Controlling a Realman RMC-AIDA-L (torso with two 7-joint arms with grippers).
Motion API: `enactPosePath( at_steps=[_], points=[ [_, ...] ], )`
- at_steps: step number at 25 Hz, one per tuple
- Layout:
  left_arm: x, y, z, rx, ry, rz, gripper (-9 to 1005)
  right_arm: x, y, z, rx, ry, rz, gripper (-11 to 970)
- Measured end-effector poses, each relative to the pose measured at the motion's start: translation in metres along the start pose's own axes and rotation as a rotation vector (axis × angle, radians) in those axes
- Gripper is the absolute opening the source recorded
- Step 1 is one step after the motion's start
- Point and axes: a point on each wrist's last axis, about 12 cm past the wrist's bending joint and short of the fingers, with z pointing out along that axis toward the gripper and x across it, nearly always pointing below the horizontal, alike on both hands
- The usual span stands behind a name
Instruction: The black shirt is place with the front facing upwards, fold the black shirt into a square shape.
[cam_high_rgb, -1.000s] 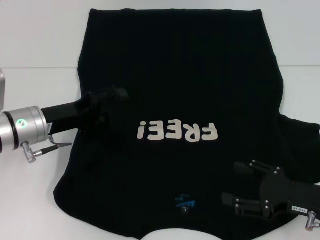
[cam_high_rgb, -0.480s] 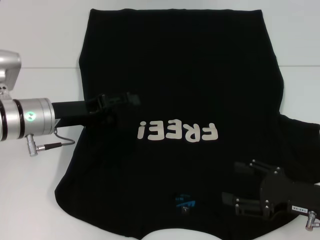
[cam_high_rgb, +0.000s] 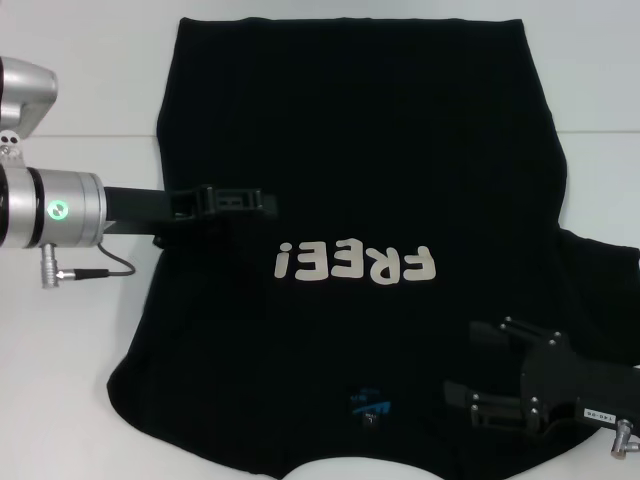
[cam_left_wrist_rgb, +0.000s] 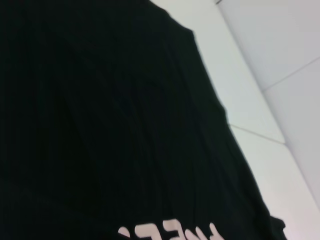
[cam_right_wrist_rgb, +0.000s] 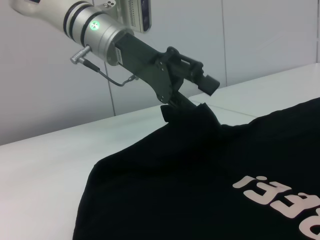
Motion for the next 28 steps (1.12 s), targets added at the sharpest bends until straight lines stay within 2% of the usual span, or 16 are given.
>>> enactPosePath(
  at_steps=[7,14,20,23,28],
  points=[
    [-0.001,-0.010,0.002,0.017,0.069,0.069,881,-0.001,-0.001,0.001,0.000,0.000,-0.001,915],
    [0.001,-0.008,0.001,0.035,0.055,0.036,878,-0.001,0.000,0.001,-0.003,0.001,0.000,915],
    [0.005,-0.012,0.003,0.075,0.079,0.017,876,0.000,0.000,0.002,-0.003,0.001,0.000,915],
    [0.007,-0.009,0.007,0.049,0.077,0.022,875,0.000,0.001,0.002,-0.004,0.001,0.003,915],
    [0.010,-0.002,-0.007,0.070,0.042,0.036,874,0.000,0.000,0.001,0.003,-0.002,0.006,916]
  ],
)
